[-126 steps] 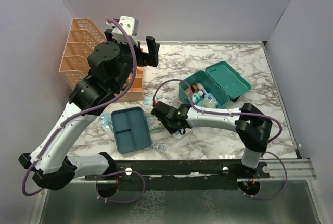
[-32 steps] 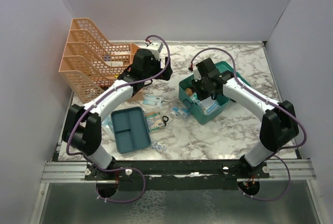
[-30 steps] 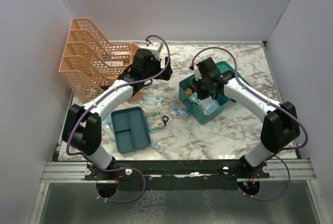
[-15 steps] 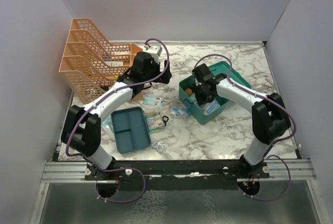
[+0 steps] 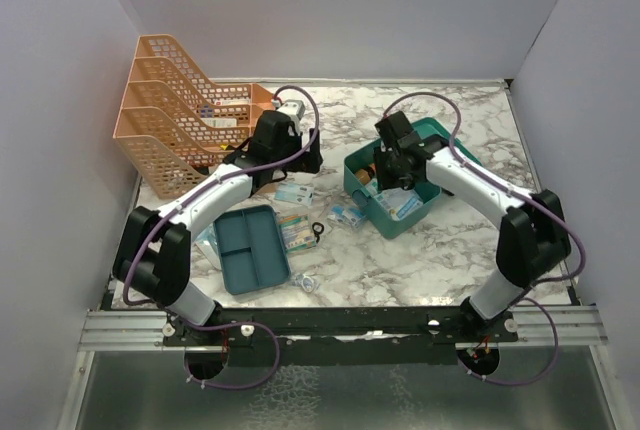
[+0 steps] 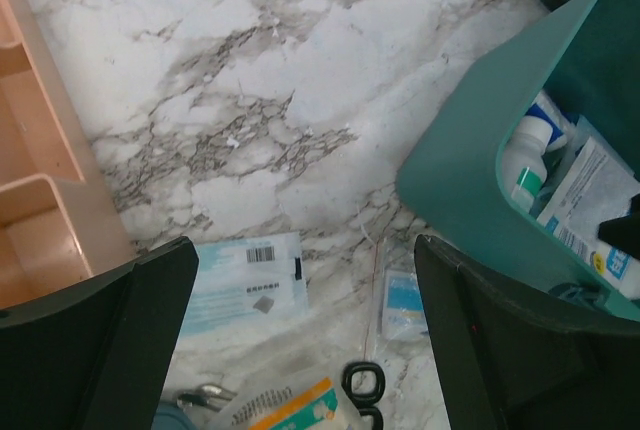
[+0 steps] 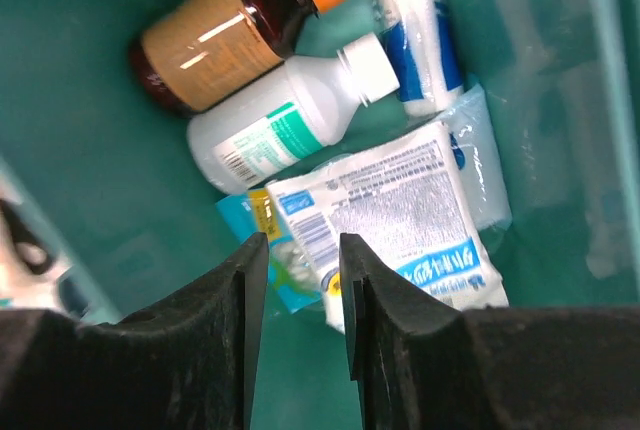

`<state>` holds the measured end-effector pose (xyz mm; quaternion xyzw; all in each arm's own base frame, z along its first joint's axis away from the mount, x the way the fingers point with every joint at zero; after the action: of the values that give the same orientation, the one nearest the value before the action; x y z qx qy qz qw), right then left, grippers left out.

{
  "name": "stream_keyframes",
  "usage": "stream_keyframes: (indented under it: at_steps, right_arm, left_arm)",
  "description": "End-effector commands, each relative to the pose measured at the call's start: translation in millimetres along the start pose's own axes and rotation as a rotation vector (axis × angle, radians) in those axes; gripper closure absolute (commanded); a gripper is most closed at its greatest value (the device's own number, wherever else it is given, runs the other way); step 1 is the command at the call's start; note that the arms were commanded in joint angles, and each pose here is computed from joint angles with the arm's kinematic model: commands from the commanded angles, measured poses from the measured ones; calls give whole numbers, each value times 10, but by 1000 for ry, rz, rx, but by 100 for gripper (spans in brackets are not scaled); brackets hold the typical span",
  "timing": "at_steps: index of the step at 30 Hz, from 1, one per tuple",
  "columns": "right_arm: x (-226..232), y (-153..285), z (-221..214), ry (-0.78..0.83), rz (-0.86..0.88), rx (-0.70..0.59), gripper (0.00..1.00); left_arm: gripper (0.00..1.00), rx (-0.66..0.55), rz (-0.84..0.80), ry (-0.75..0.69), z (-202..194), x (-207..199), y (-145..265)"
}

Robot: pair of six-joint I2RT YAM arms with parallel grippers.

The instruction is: Organize the medicine kit

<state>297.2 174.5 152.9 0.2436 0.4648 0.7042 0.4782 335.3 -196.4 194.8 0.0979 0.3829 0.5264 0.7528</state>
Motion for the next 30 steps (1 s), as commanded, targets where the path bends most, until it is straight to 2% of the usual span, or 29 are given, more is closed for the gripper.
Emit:
stream_keyframes:
  at_steps: [1, 6, 11, 18, 23, 27, 30]
  right_arm:
    - [-70, 602, 231, -128, -7, -187, 64]
    - [3, 909, 380, -152, 104, -342, 64]
    - [190, 1183, 768, -230, 285, -480, 64]
    - [369, 1234, 980, -371, 394, -531, 64]
    - [610, 1424, 1093, -288, 415, -521, 65]
    - [723, 1490, 918, -254, 460, -527, 65]
    - [856, 1484, 746, -223, 495, -503, 65]
  left_arm:
    - [8, 54, 79, 57, -157, 127, 210]
    - [13, 127, 121, 119, -412, 231, 375]
    - [19, 229, 194, 171, -686, 343, 500]
    - [21, 318, 235, 236, -947, 399, 555]
    - [23, 302, 223, 225, -993, 361, 626]
    - [30, 265, 228, 234, -982, 378, 689]
    - [33, 189, 244, 268, -948, 404, 787]
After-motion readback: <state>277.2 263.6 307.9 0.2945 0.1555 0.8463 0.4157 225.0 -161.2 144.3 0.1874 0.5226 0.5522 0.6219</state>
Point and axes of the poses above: each gripper's point midway between its finger pads, its own y axis back along the fingers, its own x axis along the line the jaws close on, z = x × y, the point moved 7 cm from there along y, back along the fingers, and after that the axes turned 15 degrees about y, right-handed, at the moved point
